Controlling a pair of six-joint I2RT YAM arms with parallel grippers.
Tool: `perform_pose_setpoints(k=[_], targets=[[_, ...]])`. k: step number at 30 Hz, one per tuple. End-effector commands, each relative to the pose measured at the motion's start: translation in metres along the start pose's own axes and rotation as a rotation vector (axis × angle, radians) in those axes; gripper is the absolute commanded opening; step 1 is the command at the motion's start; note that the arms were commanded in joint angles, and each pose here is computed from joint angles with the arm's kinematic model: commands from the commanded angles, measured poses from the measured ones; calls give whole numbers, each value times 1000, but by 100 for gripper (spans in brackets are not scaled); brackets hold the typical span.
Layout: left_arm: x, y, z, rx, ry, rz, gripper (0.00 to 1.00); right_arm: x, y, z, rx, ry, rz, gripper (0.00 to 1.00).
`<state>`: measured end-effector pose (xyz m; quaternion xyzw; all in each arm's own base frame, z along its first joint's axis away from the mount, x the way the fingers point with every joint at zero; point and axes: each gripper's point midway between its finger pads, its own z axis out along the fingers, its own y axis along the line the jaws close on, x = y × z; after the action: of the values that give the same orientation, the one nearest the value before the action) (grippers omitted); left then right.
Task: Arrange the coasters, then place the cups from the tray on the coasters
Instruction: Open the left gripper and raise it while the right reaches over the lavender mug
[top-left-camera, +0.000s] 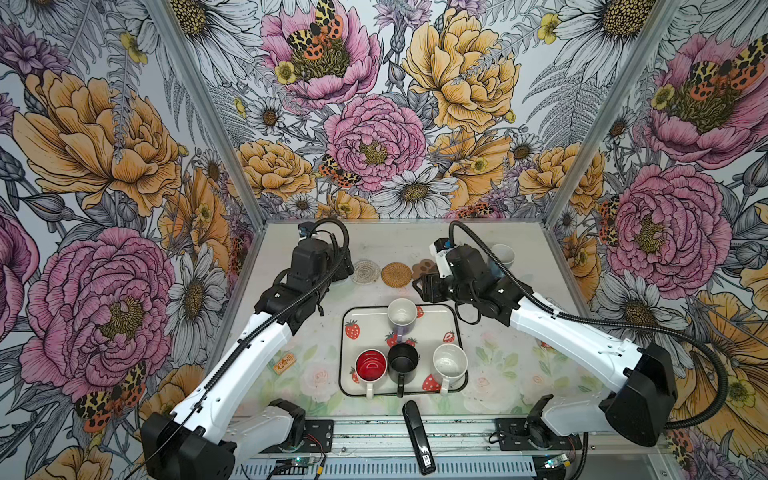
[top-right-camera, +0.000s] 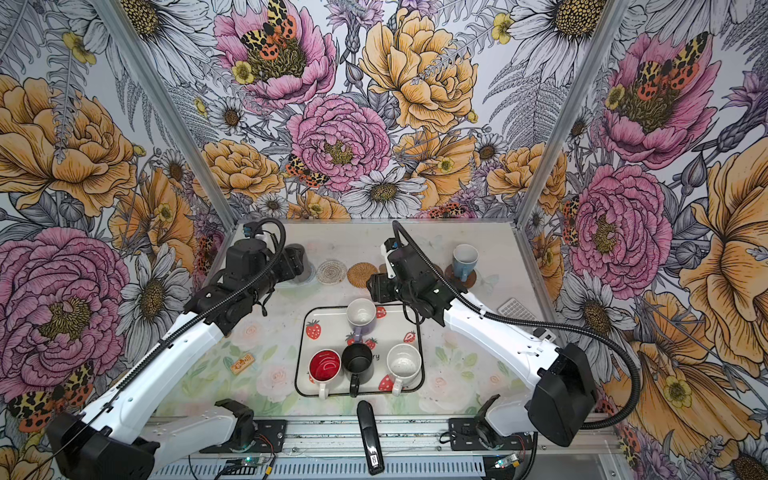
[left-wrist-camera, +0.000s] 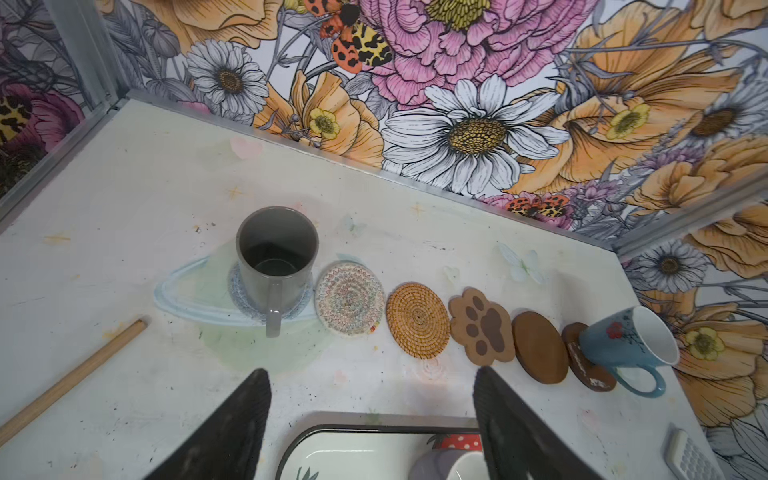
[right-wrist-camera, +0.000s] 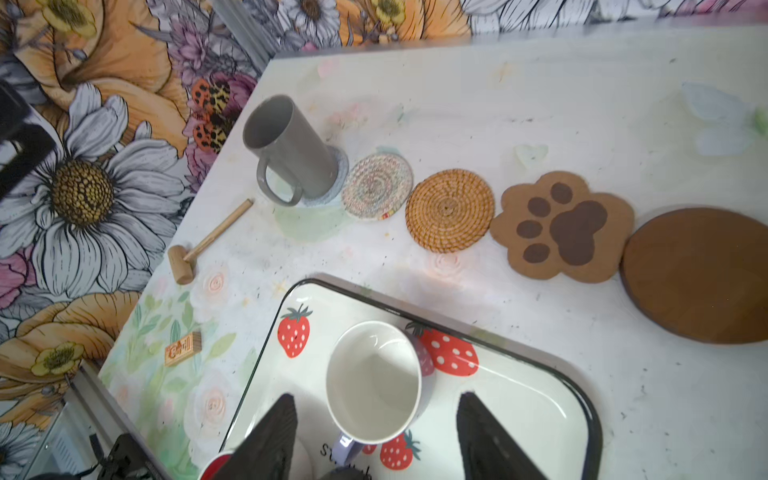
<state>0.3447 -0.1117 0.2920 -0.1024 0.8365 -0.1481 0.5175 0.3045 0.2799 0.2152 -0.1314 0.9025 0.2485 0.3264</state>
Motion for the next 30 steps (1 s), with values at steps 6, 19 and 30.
perform_pose_setpoints(k=[6,19,30], targets=[[-5,-3,-4,22,-91,-11,80,57,12,27,47,214,-23,65],[0,1,-1,15,-88,2,82,88,27,33,50,275,-4,60],[3,9,2,6,-80,-11,83,109,24,47,68,338,13,57]])
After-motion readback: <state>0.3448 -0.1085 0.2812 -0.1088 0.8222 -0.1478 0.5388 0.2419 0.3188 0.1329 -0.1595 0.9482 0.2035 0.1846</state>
